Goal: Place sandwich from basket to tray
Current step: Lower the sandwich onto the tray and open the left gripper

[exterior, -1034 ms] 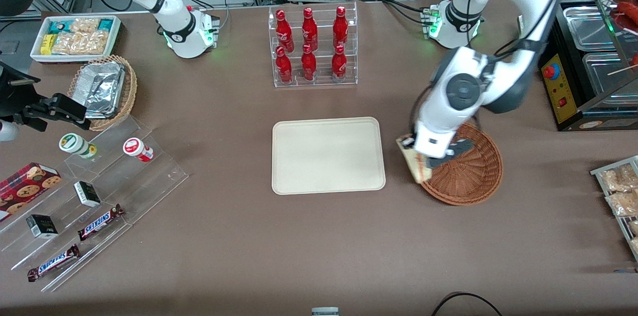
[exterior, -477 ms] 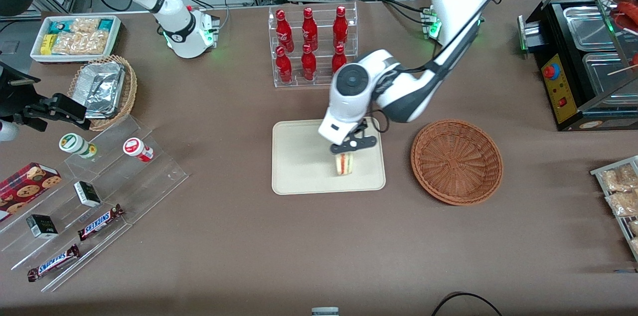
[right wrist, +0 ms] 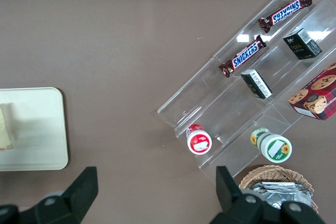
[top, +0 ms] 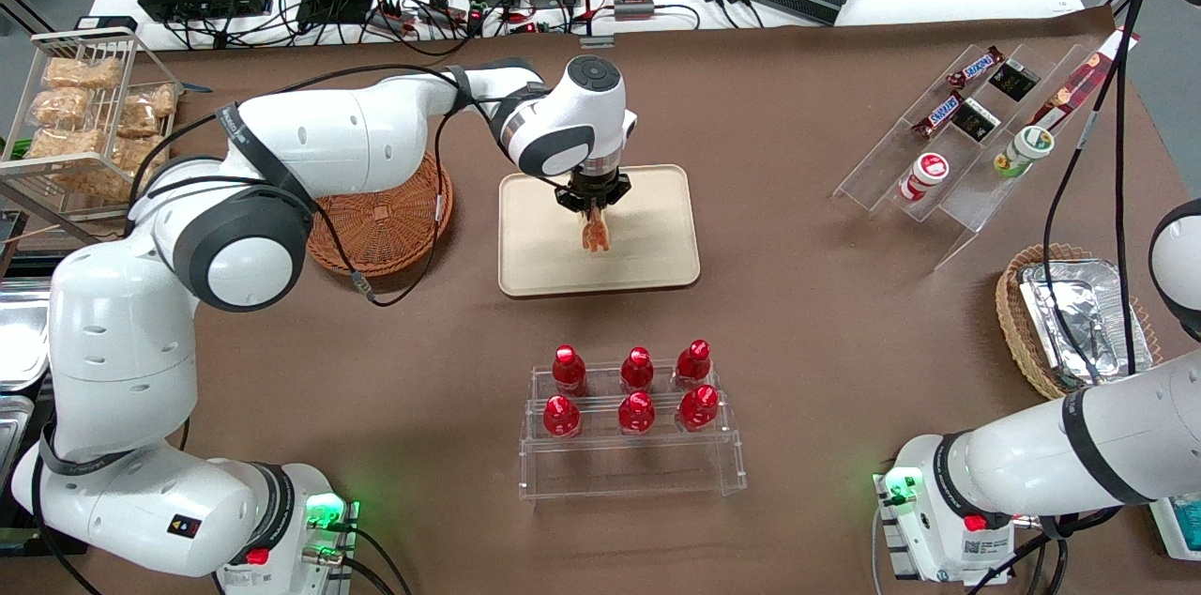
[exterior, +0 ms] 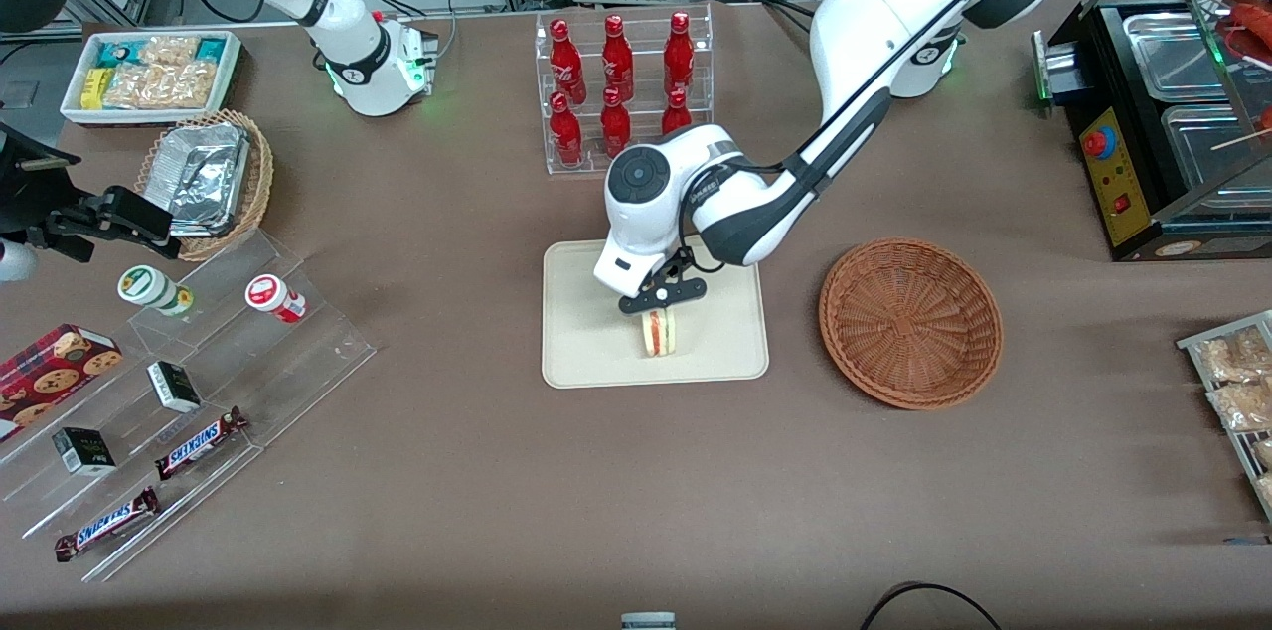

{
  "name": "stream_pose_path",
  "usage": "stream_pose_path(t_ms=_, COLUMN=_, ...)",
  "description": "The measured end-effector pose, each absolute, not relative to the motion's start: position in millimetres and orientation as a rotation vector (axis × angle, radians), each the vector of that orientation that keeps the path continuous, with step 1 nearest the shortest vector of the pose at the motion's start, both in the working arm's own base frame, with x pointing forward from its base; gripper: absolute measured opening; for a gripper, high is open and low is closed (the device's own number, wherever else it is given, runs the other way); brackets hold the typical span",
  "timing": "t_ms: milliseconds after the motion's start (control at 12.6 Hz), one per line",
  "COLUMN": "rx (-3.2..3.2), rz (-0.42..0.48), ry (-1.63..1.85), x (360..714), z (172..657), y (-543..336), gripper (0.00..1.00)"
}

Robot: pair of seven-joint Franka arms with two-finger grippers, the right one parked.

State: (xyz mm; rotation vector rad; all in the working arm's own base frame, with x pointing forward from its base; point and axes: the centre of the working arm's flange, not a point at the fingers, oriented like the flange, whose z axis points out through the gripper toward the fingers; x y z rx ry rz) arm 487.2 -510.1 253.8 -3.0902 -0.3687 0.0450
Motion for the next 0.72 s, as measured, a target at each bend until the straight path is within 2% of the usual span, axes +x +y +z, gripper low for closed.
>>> stream_pose_path(t_ms=239, rx=-3.086, rz=0.069, ry=-0.375, x=489, z=243, y=-510, gripper=0.19)
stream_pose_path(t_ms=318, rx=-3.086, rz=0.071, ry=-0.377, x=489, z=242, y=-511, gripper=0.26)
stream_pose_path(t_ms=557, rx=-3.108, rz=0.078, ry=-0.432, x=498, z=259, y=-514, gripper=0.59)
stream_pose_path(t_ms=716, rx=-3.098, rz=0.082, ry=-0.499, x=513, z=298, y=-508, gripper=0.81)
